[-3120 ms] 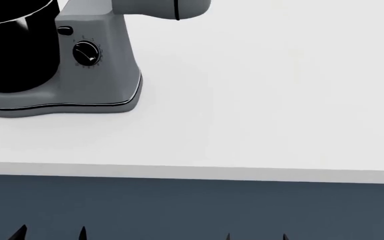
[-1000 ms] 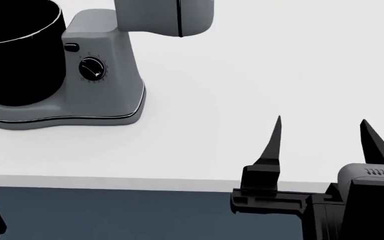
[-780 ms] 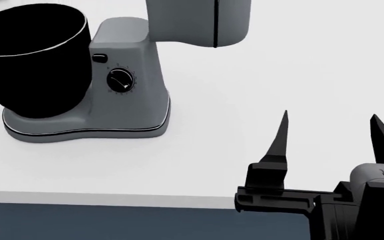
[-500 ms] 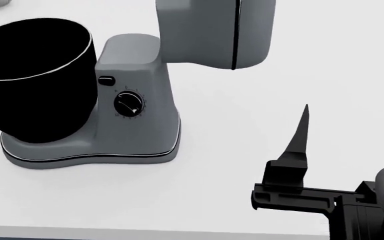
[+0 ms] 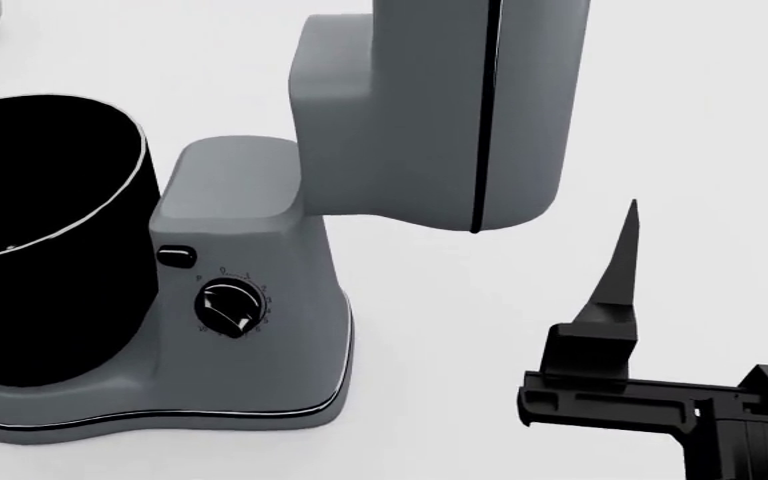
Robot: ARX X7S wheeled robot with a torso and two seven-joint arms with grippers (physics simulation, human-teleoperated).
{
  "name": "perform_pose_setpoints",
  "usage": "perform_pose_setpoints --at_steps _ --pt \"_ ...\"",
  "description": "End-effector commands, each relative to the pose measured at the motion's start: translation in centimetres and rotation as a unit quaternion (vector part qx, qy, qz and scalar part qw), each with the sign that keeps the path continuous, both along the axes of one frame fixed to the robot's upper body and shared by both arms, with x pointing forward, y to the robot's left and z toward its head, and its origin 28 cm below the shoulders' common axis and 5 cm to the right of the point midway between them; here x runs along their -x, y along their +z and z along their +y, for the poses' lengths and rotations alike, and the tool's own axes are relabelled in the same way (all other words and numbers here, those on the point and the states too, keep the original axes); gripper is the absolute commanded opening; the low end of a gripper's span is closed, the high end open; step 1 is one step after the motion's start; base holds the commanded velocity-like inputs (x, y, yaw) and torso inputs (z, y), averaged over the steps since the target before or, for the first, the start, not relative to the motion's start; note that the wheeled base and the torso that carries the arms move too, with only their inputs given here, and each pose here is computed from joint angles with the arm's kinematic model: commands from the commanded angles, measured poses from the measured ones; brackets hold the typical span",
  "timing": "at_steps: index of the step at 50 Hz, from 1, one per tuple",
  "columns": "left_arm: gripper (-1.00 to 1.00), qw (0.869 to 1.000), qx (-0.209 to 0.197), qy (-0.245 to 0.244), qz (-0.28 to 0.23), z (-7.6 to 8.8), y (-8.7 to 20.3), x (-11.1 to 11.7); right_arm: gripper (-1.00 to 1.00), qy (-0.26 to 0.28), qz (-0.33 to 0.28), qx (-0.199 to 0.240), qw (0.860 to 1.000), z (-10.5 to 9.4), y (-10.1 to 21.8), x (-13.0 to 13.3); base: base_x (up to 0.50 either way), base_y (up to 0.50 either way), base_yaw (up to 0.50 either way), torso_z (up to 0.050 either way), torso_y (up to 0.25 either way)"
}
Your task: Close the stand mixer head.
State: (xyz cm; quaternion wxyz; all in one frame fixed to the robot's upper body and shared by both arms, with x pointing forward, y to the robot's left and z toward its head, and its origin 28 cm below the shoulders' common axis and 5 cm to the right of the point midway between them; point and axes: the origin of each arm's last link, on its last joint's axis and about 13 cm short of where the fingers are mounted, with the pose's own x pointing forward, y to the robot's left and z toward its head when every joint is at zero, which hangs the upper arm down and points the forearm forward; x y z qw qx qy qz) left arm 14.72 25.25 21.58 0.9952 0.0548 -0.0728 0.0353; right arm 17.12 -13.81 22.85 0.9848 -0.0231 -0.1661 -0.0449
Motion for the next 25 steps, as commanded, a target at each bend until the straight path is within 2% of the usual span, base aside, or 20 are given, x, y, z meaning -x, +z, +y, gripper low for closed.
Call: perform_pose_setpoints --at_steps 1,6,7,8,15,16,17,20,25 --pt "1.00 1.000 -0.001 -0.005 -0.001 -0.2 0.4 0.3 1.00 -0.001 -0.014 -0.001 1.000 -0.2 0.9 0.7 0.00 0.00 0.00 0.000 0.000" --pt "1.00 1.000 0.001 0.000 -0.004 0.0 0.5 0.5 1.00 -0.033 -0.032 -0.017 0.999 -1.6 2.7 1.6 0.00 0.00 0.00 0.000 0.000" --pt "1.00 1.000 0.001 -0.002 -0.001 -0.1 0.4 0.5 1.00 -0.054 -0.011 0.009 0.998 -2.0 2.7 1.0 0.00 0.00 0.00 0.000 0.000" --pt "1.00 1.000 0.001 -0.004 -0.001 -0.1 0.4 0.5 1.00 -0.058 -0.012 0.017 0.998 -2.2 3.3 0.6 0.00 0.00 0.00 0.000 0.000" --pt "1.00 1.000 0.005 -0.001 -0.004 0.0 0.7 0.7 1.00 -0.065 -0.047 0.028 0.996 -2.8 8.8 0.3 0.00 0.00 0.00 0.000 0.000" --pt "1.00 1.000 0.006 -0.001 -0.003 0.0 0.5 0.7 1.00 -0.083 -0.050 0.055 0.994 -2.9 9.6 0.1 0.00 0.00 0.00 0.000 0.000" --pt "1.00 1.000 0.006 -0.004 -0.002 0.0 0.5 0.6 1.00 -0.067 -0.033 0.046 0.996 -2.8 10.7 -0.6 0.00 0.00 0.00 0.000 0.000" --pt "1.00 1.000 0.006 -0.003 -0.002 0.0 0.6 0.7 1.00 -0.045 -0.041 0.051 0.997 -2.5 12.9 -1.4 0.00 0.00 0.00 0.000 0.000" --pt "1.00 1.000 0.007 0.000 -0.003 0.1 0.6 0.9 1.00 -0.063 -0.054 0.074 0.994 -2.5 16.8 -1.9 0.00 0.00 0.00 0.000 0.000"
